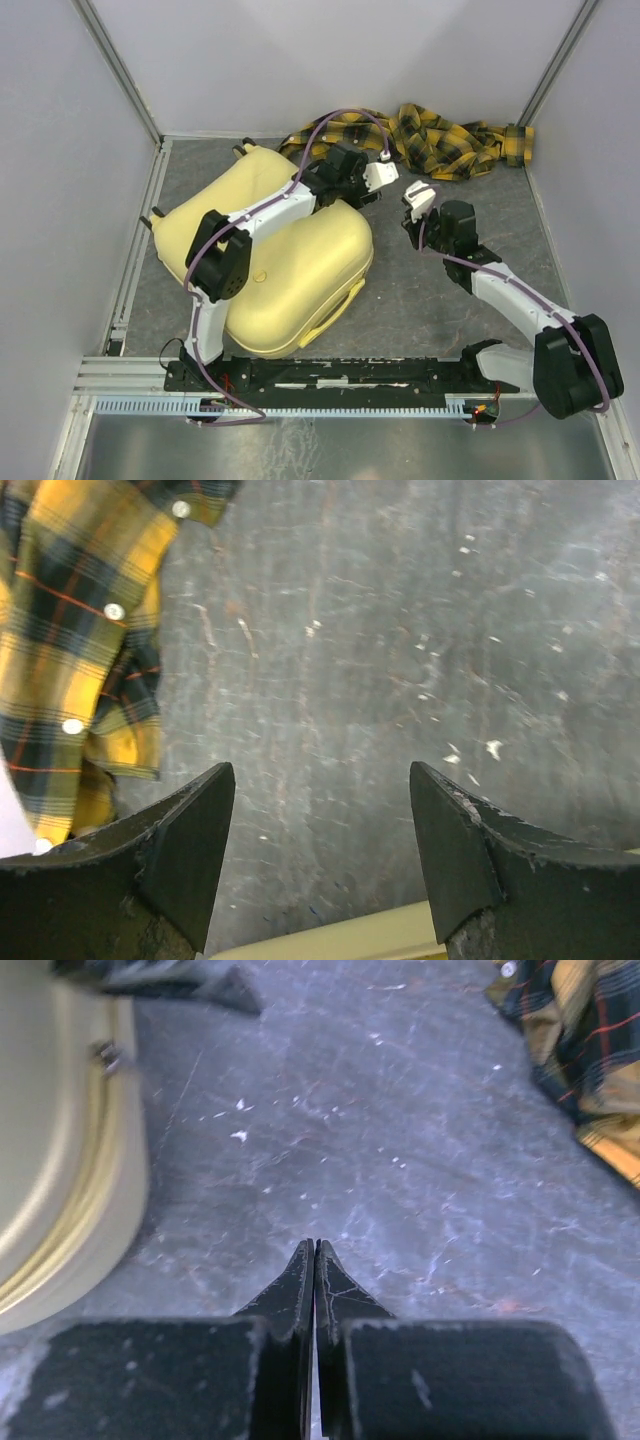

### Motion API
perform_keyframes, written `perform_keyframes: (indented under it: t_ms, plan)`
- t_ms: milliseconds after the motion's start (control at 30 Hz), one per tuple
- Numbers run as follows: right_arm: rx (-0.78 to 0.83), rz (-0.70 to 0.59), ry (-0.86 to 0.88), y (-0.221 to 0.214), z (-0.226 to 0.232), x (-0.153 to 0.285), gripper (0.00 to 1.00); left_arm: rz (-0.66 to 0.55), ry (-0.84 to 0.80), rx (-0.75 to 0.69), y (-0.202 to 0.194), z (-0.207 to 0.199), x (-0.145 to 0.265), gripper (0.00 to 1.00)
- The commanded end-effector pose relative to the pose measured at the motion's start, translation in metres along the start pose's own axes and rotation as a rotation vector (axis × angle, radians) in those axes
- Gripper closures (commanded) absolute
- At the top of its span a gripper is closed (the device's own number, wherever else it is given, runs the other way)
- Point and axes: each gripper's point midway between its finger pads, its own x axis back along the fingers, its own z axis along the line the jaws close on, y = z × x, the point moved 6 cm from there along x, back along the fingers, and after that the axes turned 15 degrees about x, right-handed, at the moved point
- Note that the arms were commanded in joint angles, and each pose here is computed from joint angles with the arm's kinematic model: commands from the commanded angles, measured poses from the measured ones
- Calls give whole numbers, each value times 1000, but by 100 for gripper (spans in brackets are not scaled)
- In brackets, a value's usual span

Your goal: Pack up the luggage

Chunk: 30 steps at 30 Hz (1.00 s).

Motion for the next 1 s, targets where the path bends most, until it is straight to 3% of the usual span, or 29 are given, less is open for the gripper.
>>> perform_keyframes:
  t_ms: [0,167,367,467,667,967]
  plan:
    - [54,-121,-34,31,-33,-8,98,86,-107,57,-14,-18,30,23]
    - [36,-195,259,48,-6,-2,95,32,-42,157,9,-2,34,20]
    - [-152,-198,357,39,38,34,53,-113,-37,262,52,11,60,11]
    - [-204,-198,401,31,58,52,43,-159,-45,298,68,13,72,10]
    - [-320,-225,433,25,91,64,38,-236,-39,345,92,19,98,9]
    - [-451,-238,481,21,114,45,44,-229,-4,363,85,19,112,10]
